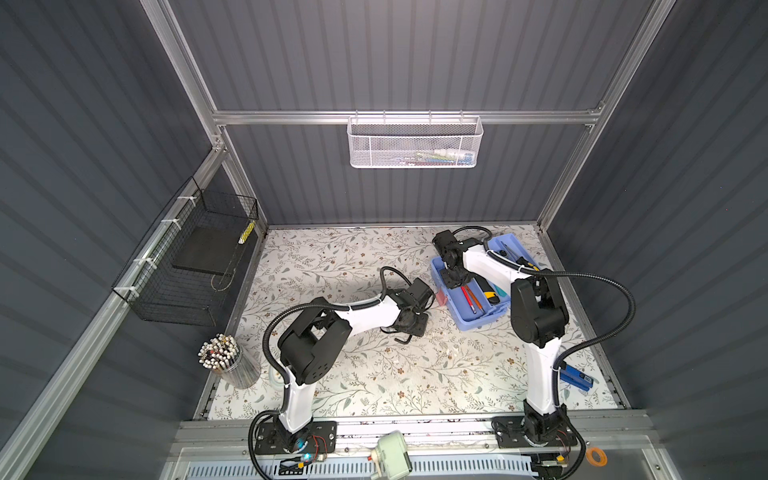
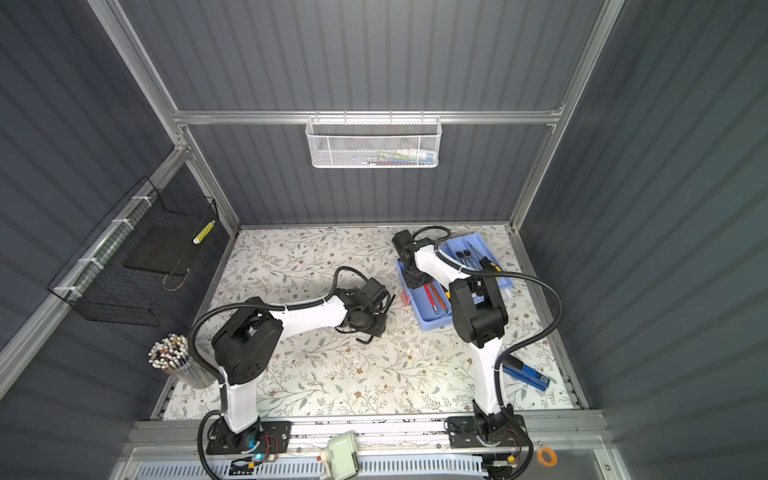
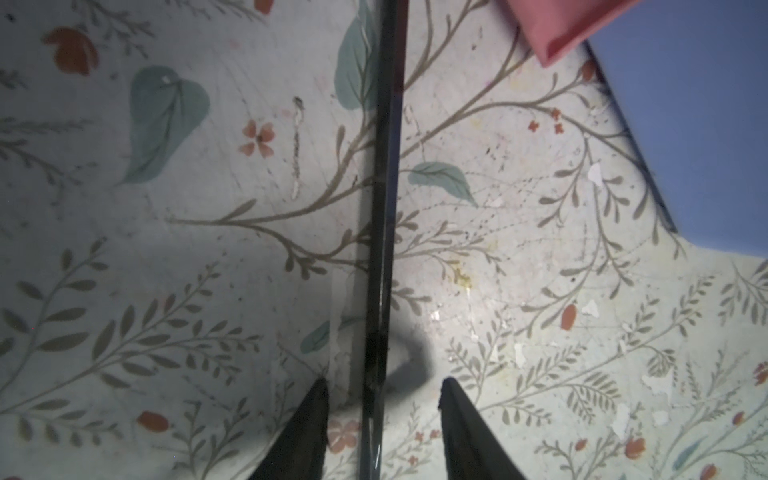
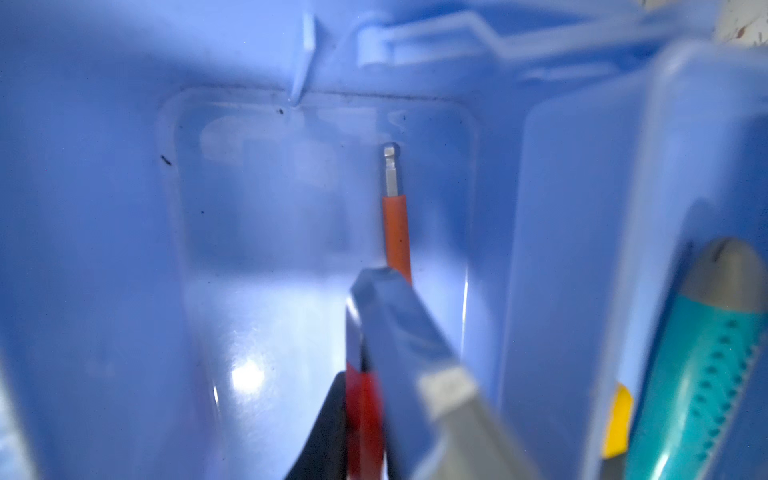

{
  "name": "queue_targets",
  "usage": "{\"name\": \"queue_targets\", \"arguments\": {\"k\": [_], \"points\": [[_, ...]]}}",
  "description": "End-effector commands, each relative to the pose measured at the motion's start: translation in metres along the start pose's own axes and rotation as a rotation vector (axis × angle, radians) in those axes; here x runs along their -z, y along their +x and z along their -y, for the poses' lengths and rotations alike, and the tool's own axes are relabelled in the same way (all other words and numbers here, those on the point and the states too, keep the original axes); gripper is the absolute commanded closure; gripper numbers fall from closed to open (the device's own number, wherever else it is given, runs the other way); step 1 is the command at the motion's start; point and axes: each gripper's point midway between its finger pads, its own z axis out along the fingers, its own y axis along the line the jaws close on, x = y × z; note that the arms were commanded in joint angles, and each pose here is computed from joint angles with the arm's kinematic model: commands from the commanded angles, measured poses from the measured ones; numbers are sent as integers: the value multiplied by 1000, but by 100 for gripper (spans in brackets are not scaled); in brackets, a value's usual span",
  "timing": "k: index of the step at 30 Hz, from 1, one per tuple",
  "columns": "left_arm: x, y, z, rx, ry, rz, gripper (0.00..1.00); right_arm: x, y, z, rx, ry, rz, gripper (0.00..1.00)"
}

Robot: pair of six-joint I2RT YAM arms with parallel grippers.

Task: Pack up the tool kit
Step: 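Release the red hex key in the tray while the left grasps the black hex key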

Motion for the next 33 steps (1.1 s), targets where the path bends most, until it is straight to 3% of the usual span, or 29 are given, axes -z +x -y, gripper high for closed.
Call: {"name": "queue_targets", "arguments": {"k": [1,6,10,26,33], "points": [[-4,8,-5,-24,-45,-39,60,2,1,3,-11,19,3,76],[-7,12,-9,-24,-62,-52,76,8,1,5,-20,20,8,69],[-8,12,-7,-23,-46,-45,82,23,-1,7,-53,-4,40,61],[-6,17,-5,-28,-18,-39,98,73,-7,1,-230,-209,163,41],[16,-2,7,-25,33,37,98,84,-2,-9,-270,-303,181,38]]}}
